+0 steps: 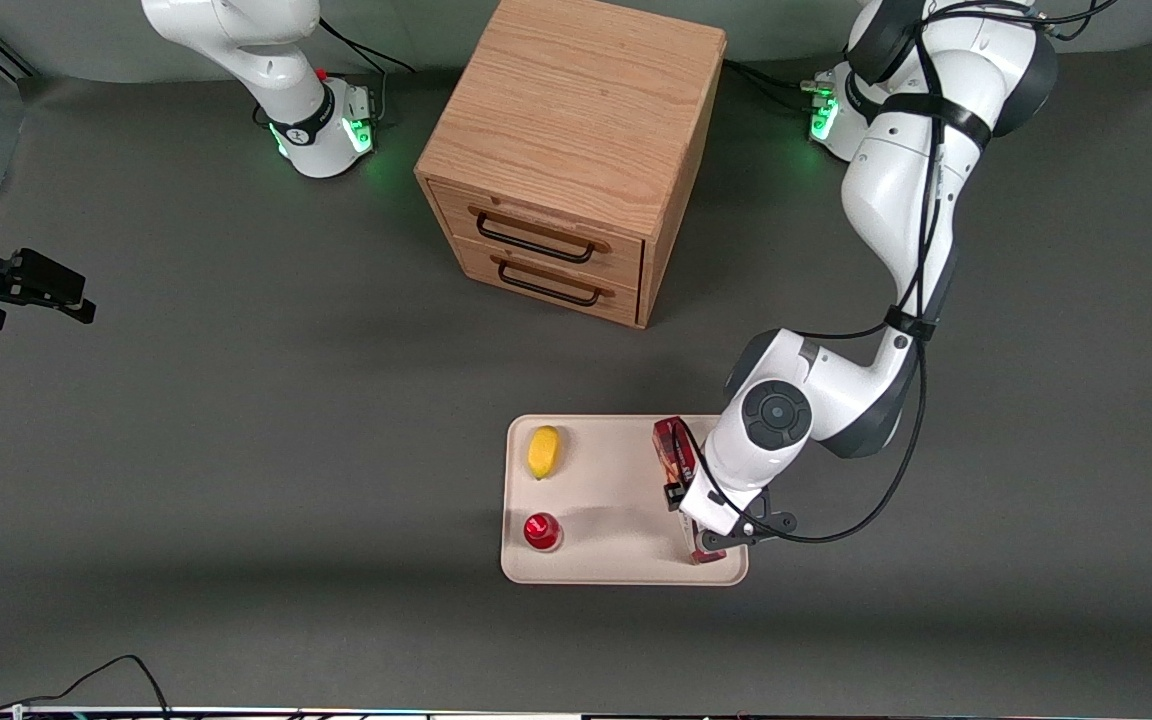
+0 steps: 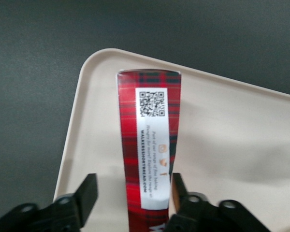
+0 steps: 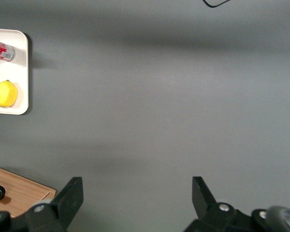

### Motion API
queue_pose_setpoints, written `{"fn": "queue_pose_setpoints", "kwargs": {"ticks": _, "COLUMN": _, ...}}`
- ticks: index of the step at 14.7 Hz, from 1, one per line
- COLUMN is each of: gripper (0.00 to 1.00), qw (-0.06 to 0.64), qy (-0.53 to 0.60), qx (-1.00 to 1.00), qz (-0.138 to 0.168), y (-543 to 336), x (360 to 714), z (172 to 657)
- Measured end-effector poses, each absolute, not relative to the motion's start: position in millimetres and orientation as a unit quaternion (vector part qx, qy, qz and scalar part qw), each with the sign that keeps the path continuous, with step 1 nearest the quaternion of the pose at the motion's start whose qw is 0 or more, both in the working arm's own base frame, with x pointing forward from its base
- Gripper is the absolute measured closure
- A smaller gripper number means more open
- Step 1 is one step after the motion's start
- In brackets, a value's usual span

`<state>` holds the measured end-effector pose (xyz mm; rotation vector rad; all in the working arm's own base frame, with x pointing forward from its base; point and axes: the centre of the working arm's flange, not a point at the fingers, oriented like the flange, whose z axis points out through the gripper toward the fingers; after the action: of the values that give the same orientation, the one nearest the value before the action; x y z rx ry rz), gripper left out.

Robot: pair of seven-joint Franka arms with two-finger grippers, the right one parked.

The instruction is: Place red cookie box on tray

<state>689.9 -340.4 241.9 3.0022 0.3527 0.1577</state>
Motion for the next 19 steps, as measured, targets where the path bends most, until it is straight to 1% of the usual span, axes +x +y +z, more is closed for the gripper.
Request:
{"fn": "queue_pose_setpoints", "kwargs": {"ticks": 1, "gripper": 0.12, "qw": 0.057, "qy": 0.117, "qx": 0.990, "qz": 0.052, "y": -340.0, "x": 690.2, "z": 242.6}}
{"fn": "queue_pose_setpoints", "kwargs": {"ticks": 2, "gripper": 0.02, "qw": 0.056, "qy": 0.118, "qx": 0.990, "qz": 0.051, "y": -339.3, "x": 690.2, "z": 243.8}}
{"fn": "queue_pose_setpoints", "kwargs": {"ticks": 3, "gripper": 0.00, "qw": 0.051, "qy": 0.118, "qx": 0.991, "qz": 0.045, "y": -338.4, "x": 689.7, "z": 246.4}}
{"fn": "queue_pose_setpoints", "kwargs": {"ticks": 6, "gripper": 0.00, "qw": 0.030, "qy": 0.118, "qx": 0.992, "qz": 0.023, "y": -335.4, "x": 685.6, "z": 265.7}}
{"fn": "queue_pose_setpoints", "kwargs": {"ticks": 8, "gripper": 0.00, "qw": 0.007, "qy": 0.118, "qx": 0.993, "qz": 0.001, "y": -331.4, "x": 679.5, "z": 294.6}}
{"fn": "queue_pose_setpoints", "kwargs": {"ticks": 11, "gripper": 0.00, "qw": -0.029, "qy": 0.116, "qx": 0.992, "qz": -0.026, "y": -321.8, "x": 661.3, "z": 369.6}}
{"fn": "queue_pose_setpoints", "kwargs": {"ticks": 14, "gripper": 0.00, "qw": -0.057, "qy": 0.077, "qx": 0.995, "qz": -0.042, "y": -305.5, "x": 630.5, "z": 457.2}}
{"fn": "queue_pose_setpoints", "kwargs": {"ticks": 16, "gripper": 0.00, "qw": -0.057, "qy": 0.054, "qx": 0.996, "qz": -0.047, "y": -284.8, "x": 612.4, "z": 506.1}}
{"fn": "queue_pose_setpoints", "kwargs": {"ticks": 19, "gripper": 0.00, "qw": -0.057, "qy": 0.022, "qx": 0.997, "qz": -0.045, "y": -232.5, "x": 592.3, "z": 550.7}}
